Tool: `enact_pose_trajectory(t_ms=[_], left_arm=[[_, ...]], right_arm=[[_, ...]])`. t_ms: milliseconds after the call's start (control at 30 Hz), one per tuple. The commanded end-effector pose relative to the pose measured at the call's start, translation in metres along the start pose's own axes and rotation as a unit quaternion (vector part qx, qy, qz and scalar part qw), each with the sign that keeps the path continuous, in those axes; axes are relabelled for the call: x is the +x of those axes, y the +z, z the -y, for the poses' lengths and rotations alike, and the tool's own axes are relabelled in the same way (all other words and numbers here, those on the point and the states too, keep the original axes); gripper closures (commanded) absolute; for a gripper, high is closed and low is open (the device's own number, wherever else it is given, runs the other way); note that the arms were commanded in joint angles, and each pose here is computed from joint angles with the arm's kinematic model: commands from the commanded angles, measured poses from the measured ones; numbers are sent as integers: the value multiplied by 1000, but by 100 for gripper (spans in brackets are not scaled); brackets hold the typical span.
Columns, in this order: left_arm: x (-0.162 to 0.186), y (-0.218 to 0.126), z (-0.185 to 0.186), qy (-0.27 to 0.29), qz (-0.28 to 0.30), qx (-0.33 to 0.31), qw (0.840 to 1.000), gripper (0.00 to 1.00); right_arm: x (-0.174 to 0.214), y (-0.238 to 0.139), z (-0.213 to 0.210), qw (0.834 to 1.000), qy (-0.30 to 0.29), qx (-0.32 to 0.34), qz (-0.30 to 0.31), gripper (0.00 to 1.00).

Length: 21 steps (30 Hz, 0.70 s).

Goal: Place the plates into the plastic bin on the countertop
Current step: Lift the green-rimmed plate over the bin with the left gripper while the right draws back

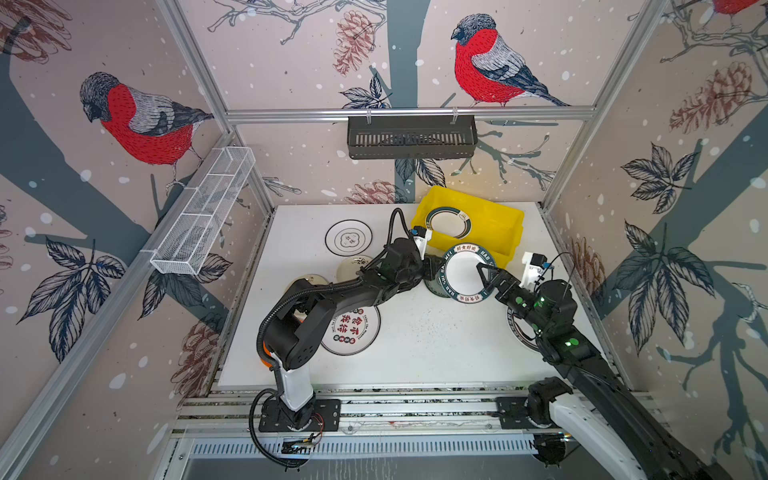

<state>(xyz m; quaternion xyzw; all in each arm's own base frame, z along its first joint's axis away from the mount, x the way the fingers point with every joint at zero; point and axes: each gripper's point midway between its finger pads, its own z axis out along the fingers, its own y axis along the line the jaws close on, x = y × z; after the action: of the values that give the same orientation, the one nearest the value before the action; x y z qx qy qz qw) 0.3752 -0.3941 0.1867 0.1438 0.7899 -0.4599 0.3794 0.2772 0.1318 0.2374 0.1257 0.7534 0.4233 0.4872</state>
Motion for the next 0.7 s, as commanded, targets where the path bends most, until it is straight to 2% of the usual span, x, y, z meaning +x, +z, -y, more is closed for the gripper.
enact_pose_trajectory(t_ms=[0, 200, 333, 667], left_arm=[[-46, 4, 6, 21, 55, 20, 998, 100], [-106, 16, -23, 20, 130, -7, 991, 100], [-132, 30, -48, 5, 157, -12, 988, 100], [-155, 61, -97, -12, 184, -25, 983, 100]], right_arm=[[-5, -3, 1, 1000, 4, 2, 15, 0], [-11, -9, 3, 999, 4, 12, 33, 1], [-7, -10, 10, 999, 8, 19, 32, 1], [4, -8, 26, 999, 25, 35, 23, 0]])
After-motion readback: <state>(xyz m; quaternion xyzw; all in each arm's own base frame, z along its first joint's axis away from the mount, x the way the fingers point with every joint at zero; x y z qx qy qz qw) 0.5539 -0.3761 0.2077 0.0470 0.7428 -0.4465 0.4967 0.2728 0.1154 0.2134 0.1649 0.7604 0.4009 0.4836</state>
